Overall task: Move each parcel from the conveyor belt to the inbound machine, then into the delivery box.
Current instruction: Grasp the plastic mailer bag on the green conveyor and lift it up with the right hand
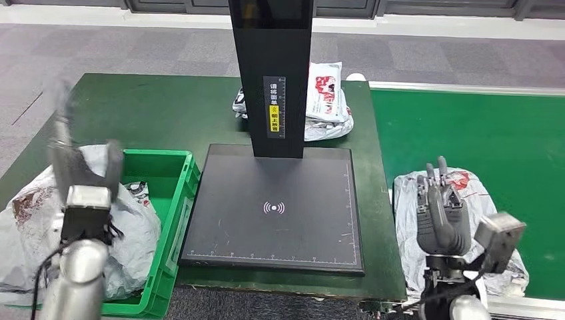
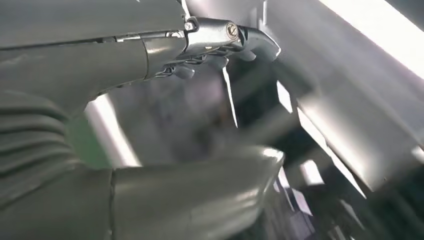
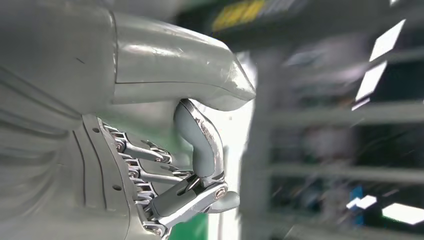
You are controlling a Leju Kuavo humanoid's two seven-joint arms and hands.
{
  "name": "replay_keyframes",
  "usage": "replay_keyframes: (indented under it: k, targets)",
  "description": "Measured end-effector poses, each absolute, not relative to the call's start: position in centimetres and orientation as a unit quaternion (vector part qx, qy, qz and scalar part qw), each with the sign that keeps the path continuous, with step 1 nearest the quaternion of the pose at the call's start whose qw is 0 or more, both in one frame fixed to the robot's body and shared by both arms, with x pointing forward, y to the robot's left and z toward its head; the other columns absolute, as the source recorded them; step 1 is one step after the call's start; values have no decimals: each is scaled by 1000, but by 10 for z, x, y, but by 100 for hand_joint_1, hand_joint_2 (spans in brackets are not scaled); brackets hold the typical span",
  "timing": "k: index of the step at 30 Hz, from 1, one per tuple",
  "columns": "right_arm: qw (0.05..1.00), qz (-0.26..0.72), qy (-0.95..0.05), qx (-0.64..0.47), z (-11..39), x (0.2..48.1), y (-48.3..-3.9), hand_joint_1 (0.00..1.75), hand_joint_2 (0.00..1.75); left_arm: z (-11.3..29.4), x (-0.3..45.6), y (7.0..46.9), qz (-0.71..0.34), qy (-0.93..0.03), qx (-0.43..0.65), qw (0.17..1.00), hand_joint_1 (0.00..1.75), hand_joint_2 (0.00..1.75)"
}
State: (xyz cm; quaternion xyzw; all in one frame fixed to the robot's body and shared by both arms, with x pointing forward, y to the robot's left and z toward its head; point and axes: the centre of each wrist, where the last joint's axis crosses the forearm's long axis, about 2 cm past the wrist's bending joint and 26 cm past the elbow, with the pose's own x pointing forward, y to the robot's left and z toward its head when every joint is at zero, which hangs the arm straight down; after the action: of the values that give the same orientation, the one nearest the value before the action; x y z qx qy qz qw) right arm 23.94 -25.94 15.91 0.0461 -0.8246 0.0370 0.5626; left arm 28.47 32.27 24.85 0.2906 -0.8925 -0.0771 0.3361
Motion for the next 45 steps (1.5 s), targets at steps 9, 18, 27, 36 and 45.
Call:
replay_keyframes:
  k: [9, 18, 27, 36, 45]
  targets:
    - [679, 158, -672, -251, 142, 289, -331, 0, 175, 197, 247, 250, -104, -893, 4, 438, 0, 175]
    - [721, 267, -443, -461, 120, 335, -411, 0, 175, 149, 241, 200, -98, -841, -133, 515, 0, 175]
    - [770, 360, -281, -446, 66, 335, -421, 0, 44, 132, 246, 172, -103, -812, -189, 543, 0, 175]
    - [782, 448, -206, -380, 22, 317, -381, 0, 0, 130, 256, 156, -107, -802, -211, 549, 0, 175]
    - [777, 472, -200, -365, 18, 318, -372, 0, 0, 127, 258, 153, -111, -796, -214, 554, 0, 175]
